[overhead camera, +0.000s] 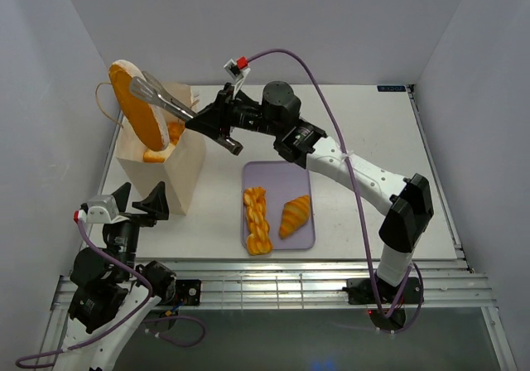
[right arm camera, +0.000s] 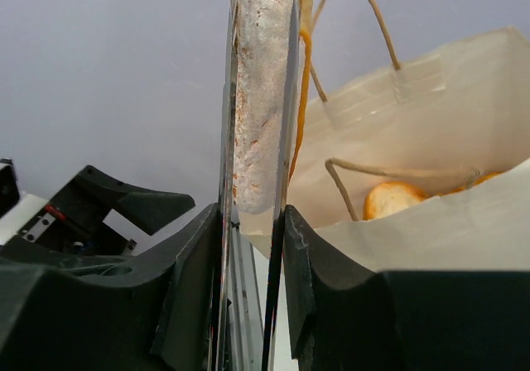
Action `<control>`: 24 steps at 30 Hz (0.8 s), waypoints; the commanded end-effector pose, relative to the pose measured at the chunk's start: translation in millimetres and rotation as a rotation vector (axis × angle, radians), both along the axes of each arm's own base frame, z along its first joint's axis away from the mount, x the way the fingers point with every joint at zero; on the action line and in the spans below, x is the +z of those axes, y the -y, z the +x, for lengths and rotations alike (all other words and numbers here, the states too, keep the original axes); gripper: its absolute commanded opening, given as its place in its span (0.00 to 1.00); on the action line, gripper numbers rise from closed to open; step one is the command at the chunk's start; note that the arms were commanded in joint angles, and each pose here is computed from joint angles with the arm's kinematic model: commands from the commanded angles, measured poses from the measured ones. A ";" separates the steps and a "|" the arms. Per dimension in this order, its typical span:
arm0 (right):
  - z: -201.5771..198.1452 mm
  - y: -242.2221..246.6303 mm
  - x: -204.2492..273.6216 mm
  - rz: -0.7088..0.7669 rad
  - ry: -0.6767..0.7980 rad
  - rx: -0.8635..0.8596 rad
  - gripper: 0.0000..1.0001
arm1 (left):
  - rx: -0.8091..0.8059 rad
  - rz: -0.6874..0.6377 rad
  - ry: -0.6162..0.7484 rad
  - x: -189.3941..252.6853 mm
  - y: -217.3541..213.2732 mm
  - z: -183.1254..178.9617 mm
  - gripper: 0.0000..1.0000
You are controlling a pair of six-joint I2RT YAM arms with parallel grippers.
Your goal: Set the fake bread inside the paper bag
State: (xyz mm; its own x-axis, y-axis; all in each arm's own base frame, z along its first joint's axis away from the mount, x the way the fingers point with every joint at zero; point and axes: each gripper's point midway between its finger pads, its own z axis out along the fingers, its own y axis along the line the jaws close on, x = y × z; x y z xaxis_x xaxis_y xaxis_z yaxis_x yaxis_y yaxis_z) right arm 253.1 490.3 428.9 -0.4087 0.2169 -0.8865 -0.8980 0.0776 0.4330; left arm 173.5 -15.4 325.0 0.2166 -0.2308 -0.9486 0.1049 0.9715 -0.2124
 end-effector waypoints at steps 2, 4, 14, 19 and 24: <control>3.5 -5.0 20.0 0.118 0.077 -0.053 0.33 | -0.015 0.002 0.016 0.2 0.8 -3.3 0.98; 6.6 -9.5 10.6 0.110 0.065 -0.068 0.33 | -0.015 0.001 0.019 0.6 0.5 -3.9 0.98; 22.8 -14.9 -9.1 0.085 0.055 -0.171 0.36 | -0.022 0.002 0.023 1.2 1.4 -4.6 0.98; 23.6 -13.9 -17.3 0.073 0.044 -0.178 0.43 | -0.023 0.002 0.023 1.2 1.6 -4.6 0.98; 23.5 -17.0 -19.5 0.065 0.041 -0.171 0.55 | -0.026 0.004 0.023 1.6 2.1 -4.7 0.98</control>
State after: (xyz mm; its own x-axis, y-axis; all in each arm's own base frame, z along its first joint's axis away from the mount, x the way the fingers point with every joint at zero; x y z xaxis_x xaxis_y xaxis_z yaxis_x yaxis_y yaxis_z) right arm 277.9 511.5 361.3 -0.4150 0.2275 -0.8809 -0.8542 0.2360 0.4633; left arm 173.3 -16.3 325.4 0.2172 -0.2314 -0.9483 0.1107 0.9711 -0.2116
